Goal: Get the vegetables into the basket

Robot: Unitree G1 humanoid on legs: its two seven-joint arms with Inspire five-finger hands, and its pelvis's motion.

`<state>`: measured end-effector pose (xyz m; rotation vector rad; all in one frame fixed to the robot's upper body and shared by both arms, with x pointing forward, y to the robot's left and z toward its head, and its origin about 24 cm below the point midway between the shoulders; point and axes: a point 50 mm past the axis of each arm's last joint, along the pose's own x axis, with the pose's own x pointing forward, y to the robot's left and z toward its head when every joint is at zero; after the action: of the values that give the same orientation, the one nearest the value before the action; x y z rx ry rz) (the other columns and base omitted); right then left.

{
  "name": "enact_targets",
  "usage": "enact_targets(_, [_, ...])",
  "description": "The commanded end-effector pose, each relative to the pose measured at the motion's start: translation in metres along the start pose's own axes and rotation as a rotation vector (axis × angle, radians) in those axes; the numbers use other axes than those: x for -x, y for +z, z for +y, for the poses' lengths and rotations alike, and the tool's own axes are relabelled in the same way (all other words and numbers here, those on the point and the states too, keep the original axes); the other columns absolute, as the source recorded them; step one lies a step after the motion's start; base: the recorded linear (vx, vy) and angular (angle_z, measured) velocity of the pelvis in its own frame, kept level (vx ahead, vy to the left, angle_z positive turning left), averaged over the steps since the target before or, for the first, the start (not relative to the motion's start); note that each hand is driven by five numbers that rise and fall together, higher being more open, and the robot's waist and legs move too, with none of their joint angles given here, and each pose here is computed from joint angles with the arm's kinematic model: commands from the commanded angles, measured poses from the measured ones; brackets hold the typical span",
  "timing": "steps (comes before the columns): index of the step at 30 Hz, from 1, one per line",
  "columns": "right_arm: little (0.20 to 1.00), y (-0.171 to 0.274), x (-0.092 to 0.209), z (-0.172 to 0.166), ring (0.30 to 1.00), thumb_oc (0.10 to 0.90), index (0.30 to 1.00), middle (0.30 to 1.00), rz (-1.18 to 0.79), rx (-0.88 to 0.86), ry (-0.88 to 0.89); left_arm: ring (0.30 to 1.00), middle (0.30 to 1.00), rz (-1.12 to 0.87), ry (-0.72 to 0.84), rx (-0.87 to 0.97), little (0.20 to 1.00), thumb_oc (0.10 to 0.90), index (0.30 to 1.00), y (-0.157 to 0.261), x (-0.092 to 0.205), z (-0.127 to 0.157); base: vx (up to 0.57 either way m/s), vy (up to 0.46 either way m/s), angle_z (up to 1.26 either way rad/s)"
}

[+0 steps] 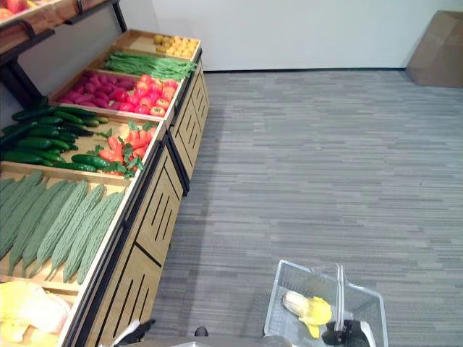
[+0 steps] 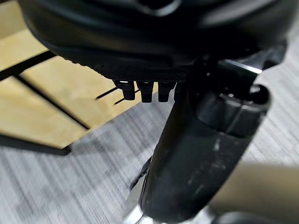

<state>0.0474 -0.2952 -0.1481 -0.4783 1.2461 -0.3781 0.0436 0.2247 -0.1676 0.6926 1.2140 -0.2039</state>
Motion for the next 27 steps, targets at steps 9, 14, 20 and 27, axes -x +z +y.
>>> enact_targets(9, [0.300, 0.015, -0.001, 0.010, 0.300, 0.400, 0.300, 0.300, -0.058, 0.156, 0.057, 1.000, 1.000, 0.068, 0.104, 0.368, 1.000, 0.900, 1.000, 0.011, -0.008, 0.019, 0.00, -0.039, -0.05])
enact_targets(14, [0.300, 0.027, -0.001, 0.017, 0.300, 0.400, 0.300, 0.300, -0.095, 0.163, 0.069, 1.000, 1.000, 0.056, 0.105, 0.511, 1.000, 0.900, 1.000, 0.024, -0.009, 0.012, -0.01, -0.067, -0.08])
enact_targets(20, [0.300, 0.034, -0.002, 0.013, 0.300, 0.400, 0.300, 0.300, -0.117, 0.157, 0.055, 1.000, 1.000, 0.027, 0.100, 0.521, 1.000, 0.900, 1.000, 0.035, -0.011, 0.013, 0.02, -0.099, -0.04])
enact_targets(27, [0.300, 0.034, -0.002, 0.012, 0.300, 0.400, 0.300, 0.300, -0.121, 0.159, 0.052, 1.000, 1.000, 0.017, 0.096, 0.527, 1.000, 0.900, 1.000, 0.042, -0.012, 0.014, 0.04, -0.071, -0.01])
